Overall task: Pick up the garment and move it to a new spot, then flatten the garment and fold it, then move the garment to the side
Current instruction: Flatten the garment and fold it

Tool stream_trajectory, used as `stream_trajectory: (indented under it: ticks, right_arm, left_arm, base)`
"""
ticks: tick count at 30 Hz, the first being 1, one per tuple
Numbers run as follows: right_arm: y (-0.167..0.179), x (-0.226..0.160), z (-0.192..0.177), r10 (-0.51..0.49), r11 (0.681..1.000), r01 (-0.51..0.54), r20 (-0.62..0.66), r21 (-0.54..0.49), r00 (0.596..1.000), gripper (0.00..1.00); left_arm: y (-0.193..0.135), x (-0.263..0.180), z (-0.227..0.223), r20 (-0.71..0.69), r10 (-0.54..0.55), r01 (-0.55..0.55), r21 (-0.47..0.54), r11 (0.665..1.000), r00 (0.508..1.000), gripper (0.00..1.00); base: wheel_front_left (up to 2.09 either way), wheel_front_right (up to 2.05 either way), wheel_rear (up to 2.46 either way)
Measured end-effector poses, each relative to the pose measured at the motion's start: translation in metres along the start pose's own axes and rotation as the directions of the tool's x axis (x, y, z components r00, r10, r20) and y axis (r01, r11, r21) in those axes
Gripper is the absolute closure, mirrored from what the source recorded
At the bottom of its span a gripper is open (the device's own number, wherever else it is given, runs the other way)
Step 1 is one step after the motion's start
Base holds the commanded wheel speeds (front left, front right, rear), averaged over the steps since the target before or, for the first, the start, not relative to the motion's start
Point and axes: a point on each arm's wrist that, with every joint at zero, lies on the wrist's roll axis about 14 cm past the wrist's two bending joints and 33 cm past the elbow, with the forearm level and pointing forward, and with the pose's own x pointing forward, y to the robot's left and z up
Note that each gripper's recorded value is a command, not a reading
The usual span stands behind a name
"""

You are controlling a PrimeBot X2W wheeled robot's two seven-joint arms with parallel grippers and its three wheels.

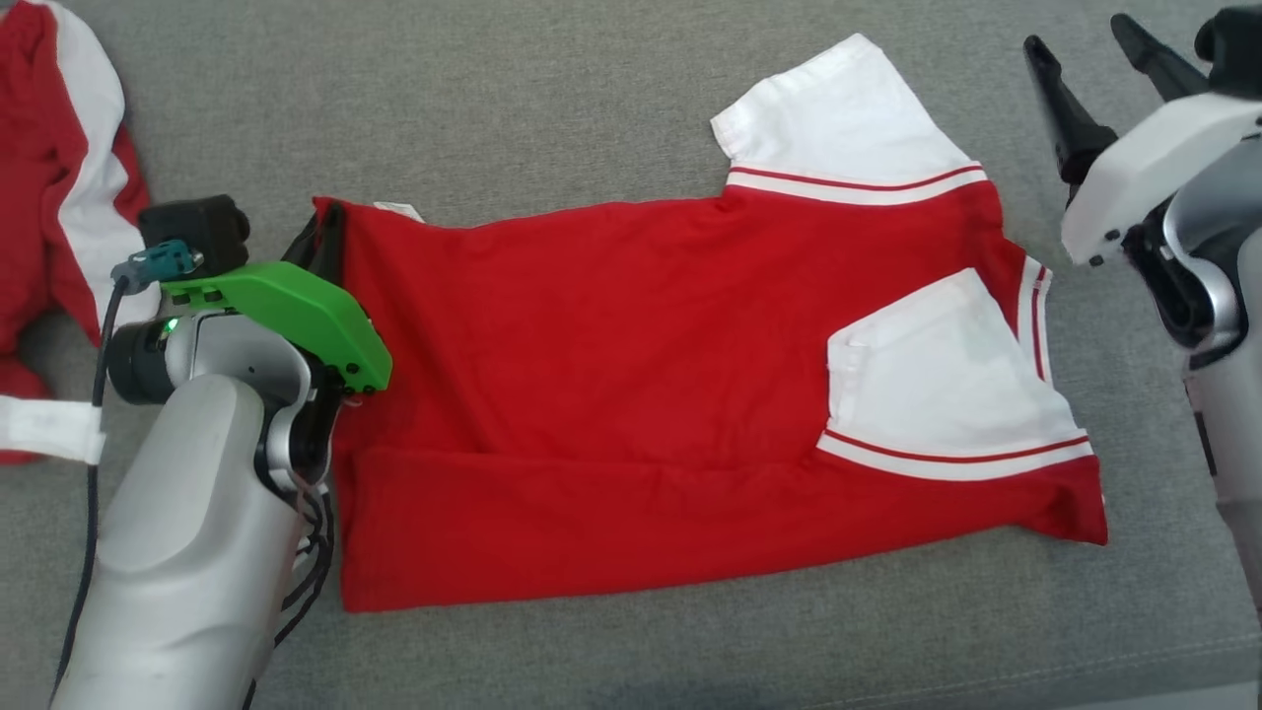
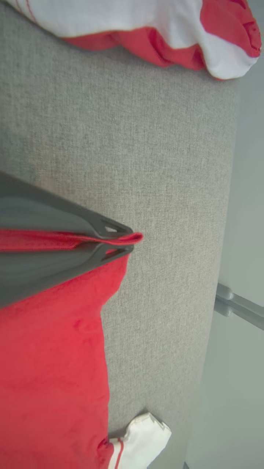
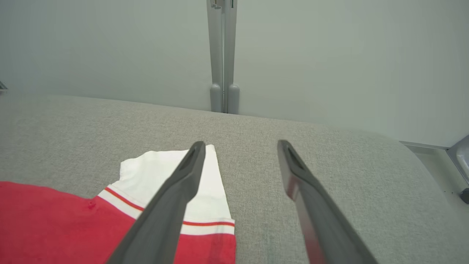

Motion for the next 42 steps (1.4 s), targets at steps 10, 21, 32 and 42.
stream_trajectory:
  ticks: [10,21,32,42]
  right_arm:
    - [0.015,0.081,-0.035,0.034,0.999,-0.031,-0.188,0.019,0.982,0.00]
    - [0.050,0.131,-0.099,0.090,0.996,-0.082,-0.390,0.037,0.917,0.00]
    - [0.056,0.142,-0.120,0.092,0.996,-0.075,-0.467,0.055,0.880,0.16]
    - [0.055,0.133,-0.119,0.085,0.995,-0.096,-0.499,0.005,0.862,0.10]
  left_arm:
    - [-0.002,0.009,0.013,0.046,-0.018,0.019,-0.006,1.000,0.999,1.00]
    - [0.021,0.009,-0.002,0.024,0.028,-0.027,-0.022,0.999,0.999,1.00]
    - [0.034,0.008,-0.012,0.005,0.056,-0.056,-0.031,0.998,0.998,1.00]
    - [0.028,0.012,-0.010,0.006,0.039,-0.039,-0.026,0.999,0.999,1.00]
  base:
    - [0.00,0.00,0.00]
    - [0.00,0.00,0.00]
    - [0.00,0.00,0.00]
    - [0.00,0.00,0.00]
